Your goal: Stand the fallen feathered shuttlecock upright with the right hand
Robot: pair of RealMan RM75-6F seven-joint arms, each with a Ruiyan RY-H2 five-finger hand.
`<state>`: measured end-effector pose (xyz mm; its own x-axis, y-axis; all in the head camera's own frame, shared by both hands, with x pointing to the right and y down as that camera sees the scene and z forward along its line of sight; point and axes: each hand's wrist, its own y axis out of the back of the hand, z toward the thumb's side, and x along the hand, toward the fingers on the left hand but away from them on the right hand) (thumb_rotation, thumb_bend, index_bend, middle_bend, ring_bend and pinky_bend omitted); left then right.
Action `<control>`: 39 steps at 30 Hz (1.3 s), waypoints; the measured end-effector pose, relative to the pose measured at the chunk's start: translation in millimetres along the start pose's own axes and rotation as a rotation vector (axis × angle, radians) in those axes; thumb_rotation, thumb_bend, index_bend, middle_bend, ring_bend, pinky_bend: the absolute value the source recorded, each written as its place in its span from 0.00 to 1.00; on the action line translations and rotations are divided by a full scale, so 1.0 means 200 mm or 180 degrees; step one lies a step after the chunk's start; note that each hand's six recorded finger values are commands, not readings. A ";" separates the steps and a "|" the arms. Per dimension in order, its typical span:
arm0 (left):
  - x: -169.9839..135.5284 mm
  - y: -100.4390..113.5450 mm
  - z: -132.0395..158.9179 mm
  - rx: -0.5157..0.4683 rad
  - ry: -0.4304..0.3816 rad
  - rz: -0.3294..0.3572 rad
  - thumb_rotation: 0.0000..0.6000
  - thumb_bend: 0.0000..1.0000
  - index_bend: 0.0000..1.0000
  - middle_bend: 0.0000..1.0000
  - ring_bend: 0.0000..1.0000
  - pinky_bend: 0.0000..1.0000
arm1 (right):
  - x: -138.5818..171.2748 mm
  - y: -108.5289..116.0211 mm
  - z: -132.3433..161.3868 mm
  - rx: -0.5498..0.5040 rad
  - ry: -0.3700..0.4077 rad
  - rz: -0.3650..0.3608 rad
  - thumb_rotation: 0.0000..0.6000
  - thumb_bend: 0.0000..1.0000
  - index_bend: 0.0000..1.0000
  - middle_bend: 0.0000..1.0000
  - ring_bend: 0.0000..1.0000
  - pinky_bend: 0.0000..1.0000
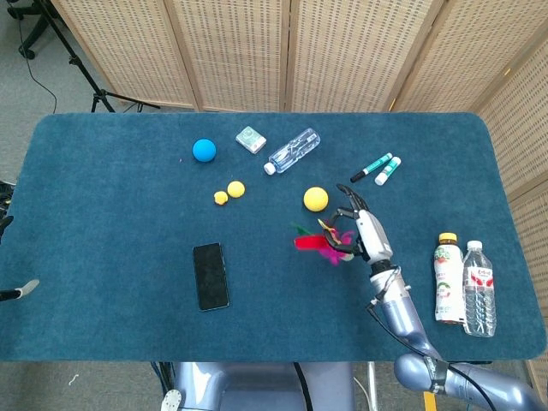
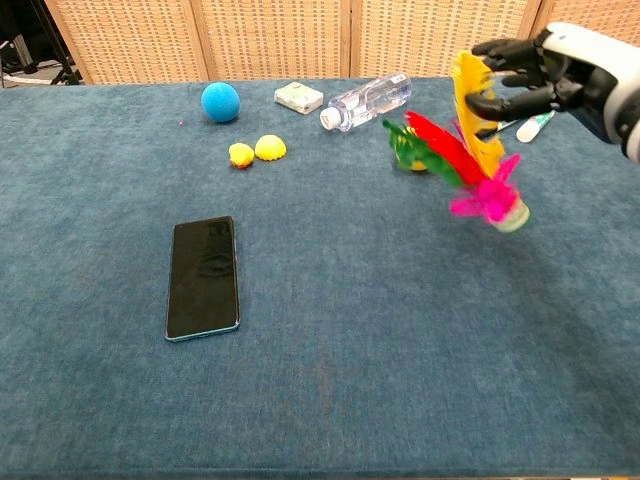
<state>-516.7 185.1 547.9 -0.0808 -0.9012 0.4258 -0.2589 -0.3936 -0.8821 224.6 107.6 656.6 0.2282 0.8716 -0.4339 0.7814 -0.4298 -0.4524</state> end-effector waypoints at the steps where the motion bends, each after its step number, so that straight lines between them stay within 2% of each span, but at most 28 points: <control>1: 0.00 0.00 0.00 -0.0003 0.0003 -0.0001 1.00 0.00 0.00 0.00 0.00 0.00 | 0.01 0.00 -0.02 0.0010 -0.0012 0.0005 1.00 0.51 0.70 0.08 0.00 0.00; 6: 0.00 0.00 0.00 -0.0007 0.0003 -0.0008 1.00 0.00 0.00 0.00 0.00 0.00 | 0.02 0.02 -0.10 -0.0013 -0.0063 -0.0012 1.00 0.50 0.70 0.08 0.00 0.00; 16: 0.00 0.00 0.00 -0.0008 0.0000 -0.0003 1.00 0.00 0.00 0.00 0.00 0.00 | 0.05 0.04 -0.16 -0.0021 -0.0096 0.0048 1.00 0.50 0.70 0.07 0.00 0.00; 21: 0.00 0.00 0.00 -0.0011 -0.0004 -0.0001 1.00 0.00 0.00 0.00 0.00 0.00 | 0.11 0.07 -0.18 0.0005 -0.0059 0.0090 1.00 0.47 0.69 0.06 0.00 0.00; 22: 0.00 0.00 0.00 -0.0011 -0.0006 -0.0003 1.00 0.00 0.00 0.00 0.00 0.00 | 0.13 0.07 -0.18 0.0030 -0.0035 0.0111 1.00 0.46 0.65 0.05 0.00 0.00; 24: 0.00 0.00 0.00 -0.0008 -0.0009 -0.0004 1.00 0.00 0.00 0.00 0.00 0.00 | 0.16 0.08 -0.17 0.0074 0.0002 0.0143 1.00 0.45 0.52 0.03 0.00 0.00; 26: 0.00 0.00 0.00 -0.0005 -0.0012 -0.0004 1.00 0.00 0.00 0.00 0.00 0.00 | 0.18 0.09 -0.17 0.0135 0.0040 0.0174 1.00 0.41 0.32 0.01 0.00 0.00; 27: 0.00 0.00 0.00 -0.0005 -0.0015 -0.0004 1.00 0.00 0.00 0.00 0.00 0.00 | 0.20 0.10 -0.17 0.0183 0.0063 0.0194 1.00 0.39 0.27 0.00 0.00 0.00; 31: -0.01 0.00 0.01 0.0000 -0.0026 -0.0003 1.00 0.00 0.00 0.00 0.00 0.00 | 0.24 0.14 -0.17 0.0346 0.0126 0.0220 1.00 0.24 0.06 0.00 0.00 0.00; 34: -0.01 0.00 0.01 -0.0005 -0.0031 -0.0002 1.00 0.00 0.00 0.00 0.00 0.00 | 0.28 0.20 -0.16 0.0486 0.0162 0.0208 1.00 0.09 0.00 0.00 0.00 0.00; 39: -0.02 0.01 0.01 -0.0018 -0.0039 0.0004 1.00 0.00 0.00 0.00 0.00 0.00 | 0.34 0.29 -0.13 0.0716 0.0223 0.0137 1.00 0.01 0.00 0.00 0.00 0.00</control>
<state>-515.7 187.2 544.8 -0.0693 -0.9038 0.4223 -0.2642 -0.3916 -0.8814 300.6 148.7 621.4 0.3044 0.8621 -0.4051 0.6229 -0.5019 -0.6001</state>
